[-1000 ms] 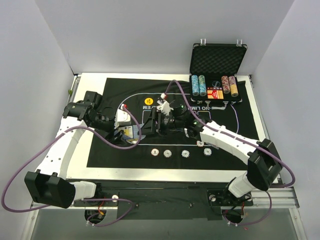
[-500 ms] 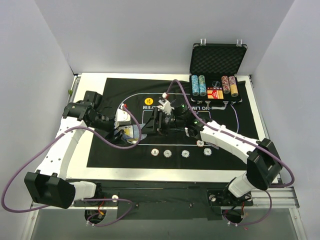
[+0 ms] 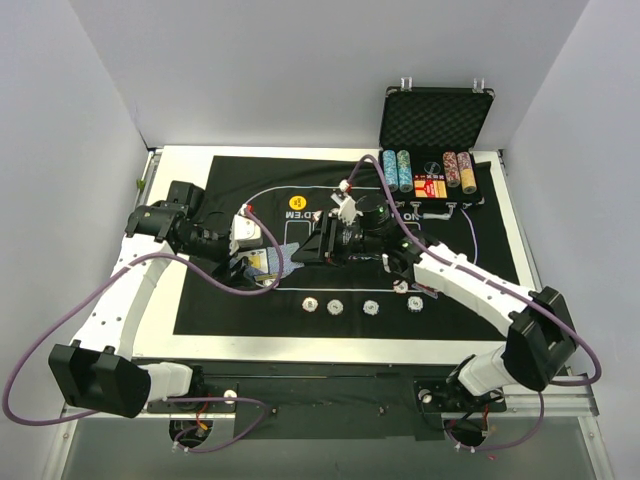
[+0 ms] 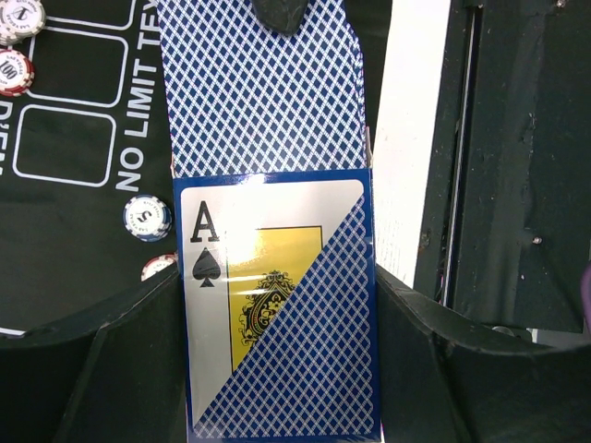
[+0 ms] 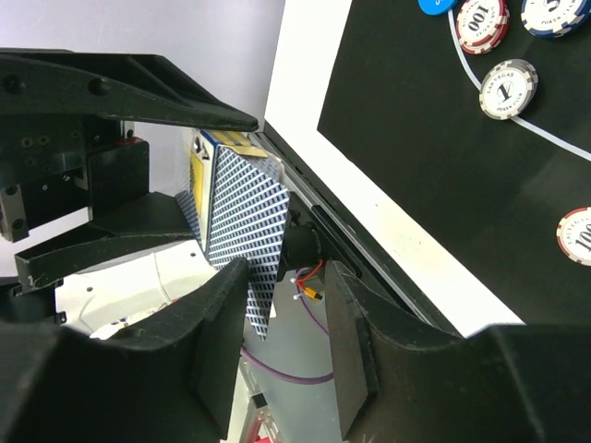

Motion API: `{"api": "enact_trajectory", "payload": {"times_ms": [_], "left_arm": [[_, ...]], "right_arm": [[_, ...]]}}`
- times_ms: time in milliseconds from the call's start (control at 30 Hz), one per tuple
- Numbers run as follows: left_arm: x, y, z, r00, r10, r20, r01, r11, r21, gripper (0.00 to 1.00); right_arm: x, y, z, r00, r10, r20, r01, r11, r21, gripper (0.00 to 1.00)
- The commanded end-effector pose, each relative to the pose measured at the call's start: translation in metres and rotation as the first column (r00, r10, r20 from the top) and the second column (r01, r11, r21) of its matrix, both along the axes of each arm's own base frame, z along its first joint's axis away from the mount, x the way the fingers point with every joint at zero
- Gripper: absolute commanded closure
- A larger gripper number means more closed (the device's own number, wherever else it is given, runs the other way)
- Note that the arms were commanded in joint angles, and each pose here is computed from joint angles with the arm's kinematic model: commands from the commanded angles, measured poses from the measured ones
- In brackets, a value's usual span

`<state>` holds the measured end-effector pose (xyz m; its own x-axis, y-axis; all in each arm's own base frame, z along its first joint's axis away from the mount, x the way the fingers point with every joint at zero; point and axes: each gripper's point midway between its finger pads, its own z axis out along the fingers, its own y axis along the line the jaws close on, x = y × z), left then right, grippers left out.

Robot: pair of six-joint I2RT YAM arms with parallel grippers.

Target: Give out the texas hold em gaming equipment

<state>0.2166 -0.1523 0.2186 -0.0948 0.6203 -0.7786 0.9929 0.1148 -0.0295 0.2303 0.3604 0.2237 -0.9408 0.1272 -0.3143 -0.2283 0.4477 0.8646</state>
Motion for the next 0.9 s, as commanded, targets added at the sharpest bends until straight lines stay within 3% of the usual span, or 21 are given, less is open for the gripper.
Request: {"api": "enact_trajectory", "payload": {"times_ms": [0, 267, 567, 600, 700, 767, 867], "left_arm": [[0.0, -0.009, 0.012, 0.999, -0.016, 0.045, 0.019, 0.997, -0.075, 0.87], [0.002, -0.006, 0.009, 0.999, 0.001, 0.041, 0.002, 0.997, -0.074, 0.87], [0.003, -0.005, 0.011, 0.999, 0.009, 0.051, -0.005, 0.997, -0.075, 0.88], [0.003, -0.004, 0.011, 0.999, 0.01, 0.05, -0.007, 0.997, -0.074, 0.88], [0.003, -0.004, 0.011, 0.999, 0.009, 0.054, -0.005, 0.997, -0.073, 0.88], [0.003, -0.004, 0.011, 0.998, 0.007, 0.058, -0.003, 0.997, -0.072, 0.88], [0.003, -0.004, 0.011, 0.998, 0.008, 0.055, -0.004, 0.997, -0.074, 0.88]], "right_arm": [[-0.001, -0.008, 0.018, 0.998, -0.018, 0.056, 0.016, 0.999, 0.028, 0.68], [0.001, -0.014, 0.026, 0.997, -0.048, 0.06, 0.045, 0.997, 0.058, 0.82], [0.004, -0.014, 0.018, 0.997, -0.065, 0.032, 0.063, 0.995, 0.075, 0.87], [0.004, -0.014, 0.015, 0.998, -0.065, 0.027, 0.063, 0.995, 0.075, 0.85], [0.004, -0.008, 0.019, 0.998, -0.062, 0.02, 0.06, 0.992, 0.114, 0.5], [0.004, -0.006, 0.022, 0.998, -0.062, 0.019, 0.06, 0.99, 0.125, 0.41], [0.005, -0.004, 0.023, 0.998, -0.066, 0.024, 0.062, 0.99, 0.128, 0.4]]}}
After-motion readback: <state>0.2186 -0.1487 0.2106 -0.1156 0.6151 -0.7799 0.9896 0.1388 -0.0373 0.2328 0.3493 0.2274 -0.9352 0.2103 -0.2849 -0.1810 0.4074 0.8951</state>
